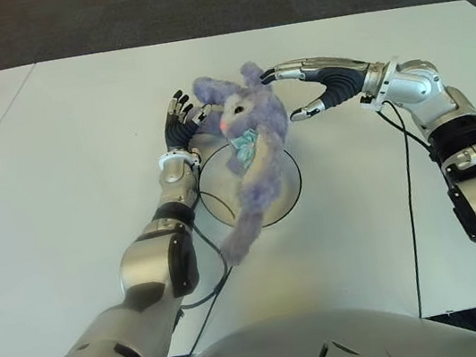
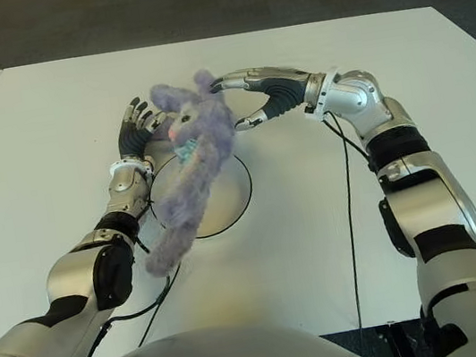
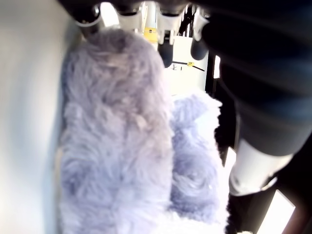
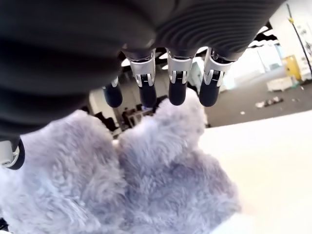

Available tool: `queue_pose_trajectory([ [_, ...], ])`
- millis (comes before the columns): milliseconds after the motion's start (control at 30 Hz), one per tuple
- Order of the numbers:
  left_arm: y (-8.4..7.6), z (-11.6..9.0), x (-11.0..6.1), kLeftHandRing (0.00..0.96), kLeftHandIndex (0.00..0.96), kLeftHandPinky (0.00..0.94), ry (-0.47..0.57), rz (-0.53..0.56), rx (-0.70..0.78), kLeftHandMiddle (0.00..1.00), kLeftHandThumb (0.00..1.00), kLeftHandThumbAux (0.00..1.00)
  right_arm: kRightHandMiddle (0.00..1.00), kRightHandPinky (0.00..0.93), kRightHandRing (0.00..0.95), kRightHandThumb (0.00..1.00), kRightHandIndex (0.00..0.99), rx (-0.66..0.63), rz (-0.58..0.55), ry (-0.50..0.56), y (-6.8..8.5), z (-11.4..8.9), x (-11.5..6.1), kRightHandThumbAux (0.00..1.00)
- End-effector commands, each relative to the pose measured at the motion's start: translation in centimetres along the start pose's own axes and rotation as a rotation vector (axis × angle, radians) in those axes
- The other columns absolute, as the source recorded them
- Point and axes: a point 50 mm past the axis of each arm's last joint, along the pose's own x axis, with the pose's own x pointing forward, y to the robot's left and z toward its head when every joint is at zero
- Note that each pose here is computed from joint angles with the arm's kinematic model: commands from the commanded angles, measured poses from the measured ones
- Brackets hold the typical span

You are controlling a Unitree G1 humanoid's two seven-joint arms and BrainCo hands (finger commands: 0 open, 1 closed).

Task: Put the doll into the plate.

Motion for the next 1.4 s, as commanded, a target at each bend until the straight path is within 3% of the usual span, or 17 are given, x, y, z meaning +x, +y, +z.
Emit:
queue_pose_trajectory([
  [33, 0.8, -7.5, -3.9, 0.135, 0.037, 0.19, 0.358, 0.048, -0.017, 0.105, 0.068, 0.75, 0.0, 0.0, 0.0, 0.292, 0.0, -0.19, -0.012, -0.055, -2.6, 0.9, -0.3, 0.284],
  [200, 0.8, -7.5, -3.9, 0.139, 0.041, 0.196, 0.36, 0.047, -0.03, 0.107, 0.073, 0.754, 0.0, 0.0, 0.0, 0.285, 0.0, -0.314, -0.004, -0.089, -3.9, 1.6, -0.4, 0.255],
  [767, 0.7, -7.4, -3.9, 0.13, 0.043, 0.166, 0.353, 0.054, -0.037, 0.105, 0.079, 0.763, 0.0, 0.0, 0.0, 0.41, 0.0, -0.471, -0.042, -0.184, -4.3, 2.4, -0.6, 0.239],
  [1400, 0.7, -7.4, -3.9, 0.149, 0.039, 0.198, 0.353, 0.051, -0.037, 0.115, 0.079, 0.747, 0.0, 0.0, 0.0, 0.392, 0.0, -0.444, -0.076, -0.181, -3.8, 1.9, -0.5, 0.27],
])
